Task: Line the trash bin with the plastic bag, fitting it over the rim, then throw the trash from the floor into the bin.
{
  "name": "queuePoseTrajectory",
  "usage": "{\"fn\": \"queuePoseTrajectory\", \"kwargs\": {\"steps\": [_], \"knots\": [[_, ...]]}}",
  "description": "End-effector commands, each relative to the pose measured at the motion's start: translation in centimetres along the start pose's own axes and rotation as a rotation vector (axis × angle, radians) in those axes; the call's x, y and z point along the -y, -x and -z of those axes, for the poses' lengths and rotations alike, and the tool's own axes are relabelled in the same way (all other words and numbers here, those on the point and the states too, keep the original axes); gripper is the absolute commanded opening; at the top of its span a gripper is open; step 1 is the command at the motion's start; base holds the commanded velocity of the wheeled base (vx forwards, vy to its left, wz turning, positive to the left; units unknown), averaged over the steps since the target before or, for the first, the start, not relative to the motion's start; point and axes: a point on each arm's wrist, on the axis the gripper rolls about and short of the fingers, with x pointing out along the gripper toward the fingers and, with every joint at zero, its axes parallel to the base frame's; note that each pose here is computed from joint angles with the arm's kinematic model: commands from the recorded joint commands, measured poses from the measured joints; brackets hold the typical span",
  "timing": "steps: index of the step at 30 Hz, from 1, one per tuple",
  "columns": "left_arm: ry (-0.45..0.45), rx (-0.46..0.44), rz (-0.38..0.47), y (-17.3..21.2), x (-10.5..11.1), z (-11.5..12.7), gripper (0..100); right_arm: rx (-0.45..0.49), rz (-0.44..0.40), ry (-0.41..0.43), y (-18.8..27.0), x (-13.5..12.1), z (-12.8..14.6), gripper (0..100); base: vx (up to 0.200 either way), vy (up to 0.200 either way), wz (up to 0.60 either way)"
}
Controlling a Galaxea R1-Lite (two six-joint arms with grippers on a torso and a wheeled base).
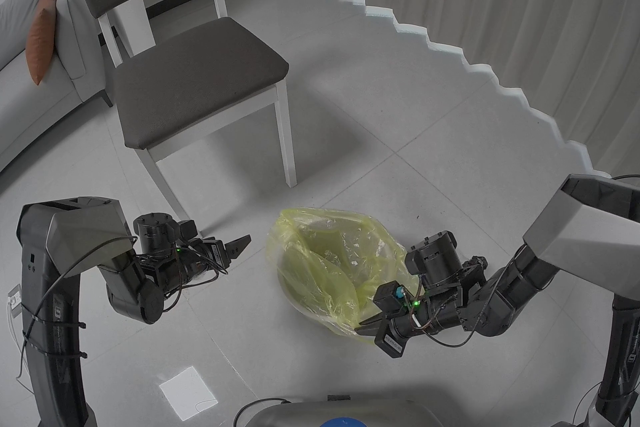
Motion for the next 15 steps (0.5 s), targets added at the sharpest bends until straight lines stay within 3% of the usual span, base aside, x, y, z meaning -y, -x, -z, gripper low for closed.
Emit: {"fn": "queuePoseTrajectory", "kwargs": {"steps": [1, 15], "knots": [[0.001, -0.008, 0.002, -0.2, 0.1, 0.3, 100, -0.008, -0.028, 0.016, -1.7, -0.7, -0.1, 0, 0.000, 0.000, 0.00], [-0.023, -0.036, 0.083, -1.3, 2.6, 1.2, 100, -0.003, -0.064, 0.039, -2.9, -2.3, -0.9, 0, 0.000, 0.000, 0.00]]}}
